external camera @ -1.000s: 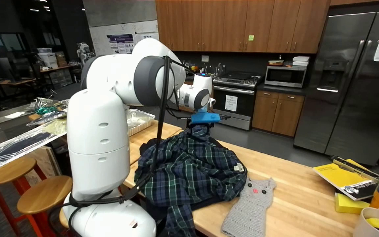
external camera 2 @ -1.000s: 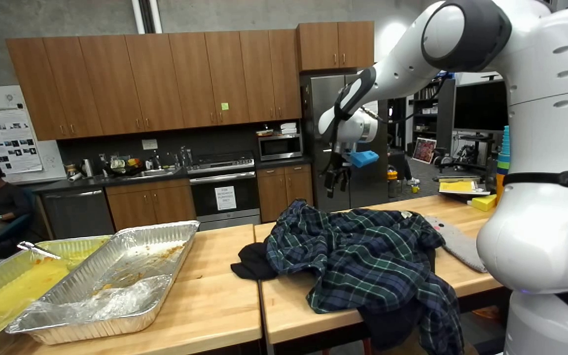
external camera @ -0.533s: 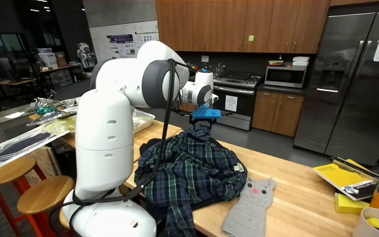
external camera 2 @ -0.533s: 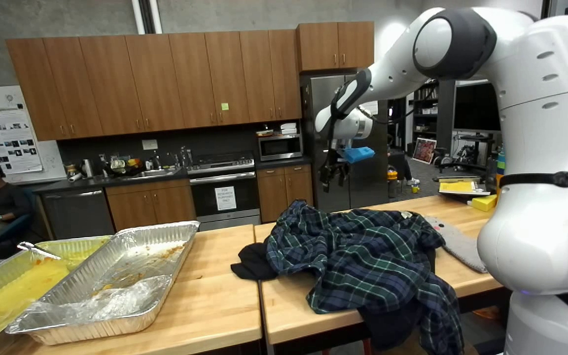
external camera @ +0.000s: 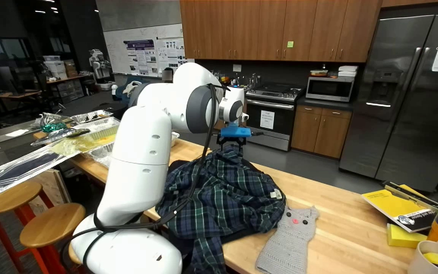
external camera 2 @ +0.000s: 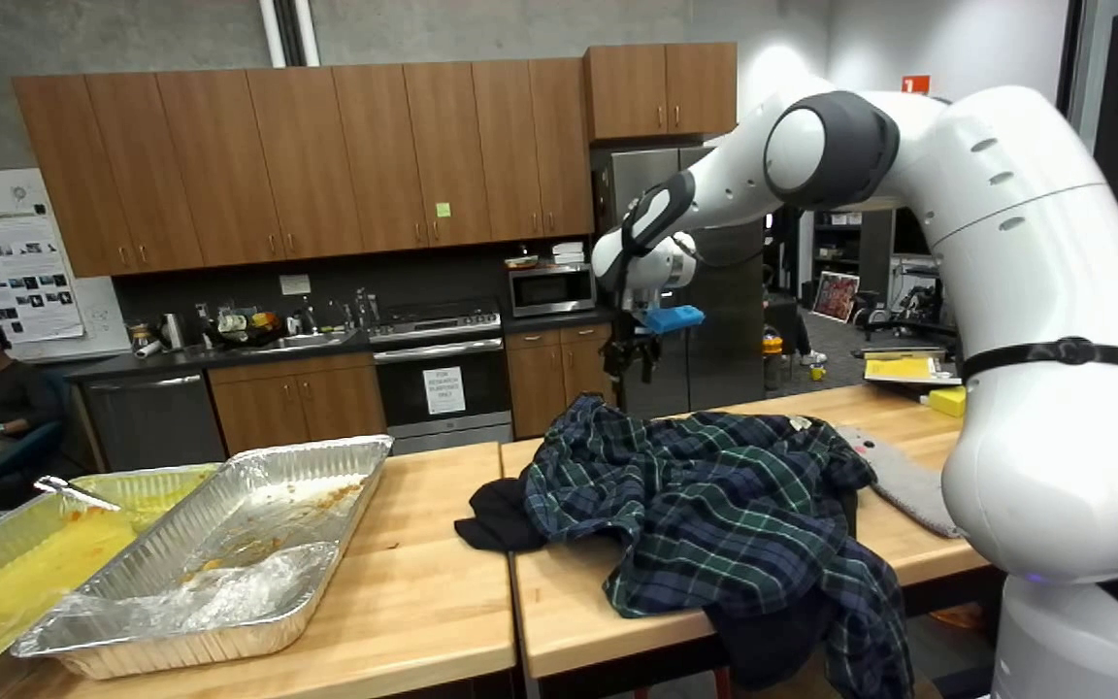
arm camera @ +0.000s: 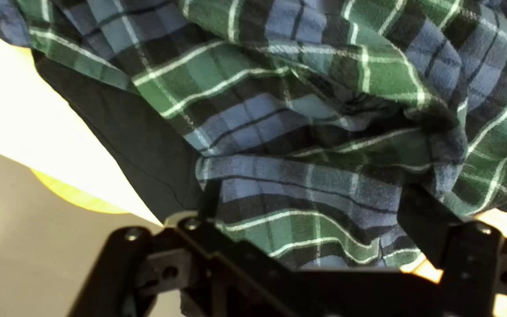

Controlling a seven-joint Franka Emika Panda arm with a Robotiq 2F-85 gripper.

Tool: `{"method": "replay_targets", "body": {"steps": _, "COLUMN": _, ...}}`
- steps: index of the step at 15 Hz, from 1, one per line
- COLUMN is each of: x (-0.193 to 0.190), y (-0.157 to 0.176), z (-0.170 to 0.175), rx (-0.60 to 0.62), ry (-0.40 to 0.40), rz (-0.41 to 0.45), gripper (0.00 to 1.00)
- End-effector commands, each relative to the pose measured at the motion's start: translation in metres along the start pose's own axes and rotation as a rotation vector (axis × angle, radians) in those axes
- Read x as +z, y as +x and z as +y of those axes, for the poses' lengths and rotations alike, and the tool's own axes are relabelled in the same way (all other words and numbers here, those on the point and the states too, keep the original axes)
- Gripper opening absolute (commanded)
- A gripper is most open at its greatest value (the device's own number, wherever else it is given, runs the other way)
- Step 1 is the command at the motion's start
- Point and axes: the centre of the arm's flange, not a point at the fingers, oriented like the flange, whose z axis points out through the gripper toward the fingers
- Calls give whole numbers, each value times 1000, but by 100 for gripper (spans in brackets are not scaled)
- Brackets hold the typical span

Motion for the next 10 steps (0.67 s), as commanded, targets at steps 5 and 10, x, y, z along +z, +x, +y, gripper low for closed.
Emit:
{"method": "replay_targets", "body": {"steps": 5, "x": 46, "y": 41, "z": 18, "rx": 14, "ry": 49, "rz": -101, "gripper": 100}}
{"method": "replay_targets", "body": {"steps": 10, "x": 80, "y": 38, "z": 25, "rx": 13, "ry": 70, "rz": -134, "gripper": 74}}
